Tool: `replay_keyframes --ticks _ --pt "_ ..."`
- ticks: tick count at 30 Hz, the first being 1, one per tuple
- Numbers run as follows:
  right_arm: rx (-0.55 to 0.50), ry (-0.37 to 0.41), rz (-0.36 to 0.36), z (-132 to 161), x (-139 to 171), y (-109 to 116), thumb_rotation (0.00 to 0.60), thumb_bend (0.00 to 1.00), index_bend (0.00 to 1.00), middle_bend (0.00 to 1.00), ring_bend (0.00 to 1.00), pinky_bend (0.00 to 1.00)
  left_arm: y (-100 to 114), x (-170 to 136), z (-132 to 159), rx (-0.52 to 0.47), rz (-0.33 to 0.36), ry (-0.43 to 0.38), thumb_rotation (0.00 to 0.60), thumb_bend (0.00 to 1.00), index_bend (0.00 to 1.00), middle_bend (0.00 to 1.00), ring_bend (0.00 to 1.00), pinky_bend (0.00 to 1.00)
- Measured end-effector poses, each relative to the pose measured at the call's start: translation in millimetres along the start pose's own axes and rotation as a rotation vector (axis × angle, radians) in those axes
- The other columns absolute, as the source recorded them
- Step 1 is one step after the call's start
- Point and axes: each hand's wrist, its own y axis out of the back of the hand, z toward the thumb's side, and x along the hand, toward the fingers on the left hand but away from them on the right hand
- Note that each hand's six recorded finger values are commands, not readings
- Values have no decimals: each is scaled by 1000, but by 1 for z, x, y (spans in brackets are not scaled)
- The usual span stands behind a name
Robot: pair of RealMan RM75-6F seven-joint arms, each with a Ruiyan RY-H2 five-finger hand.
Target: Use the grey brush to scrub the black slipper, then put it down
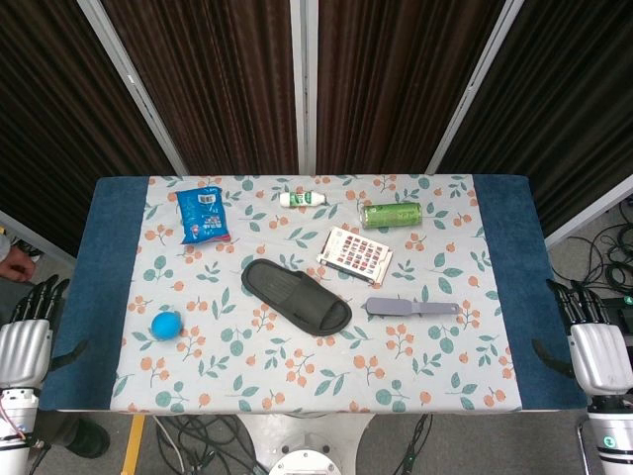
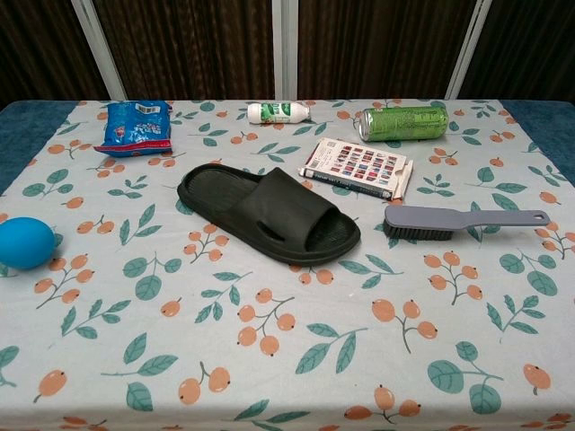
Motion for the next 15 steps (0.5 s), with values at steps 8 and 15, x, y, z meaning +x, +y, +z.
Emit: replay_keyframes --ticks 8,15 --pt "-1 2 5 0 0 -1 600 156 0 128 22 89 -1 -1 0 2 -2 -4 600 237 114 141 82 163" --pt "14 47 53 14 -19 -12 600 3 0 161 29 89 -2 -1 1 -10 -1 -8 600 237 113 141 82 163"
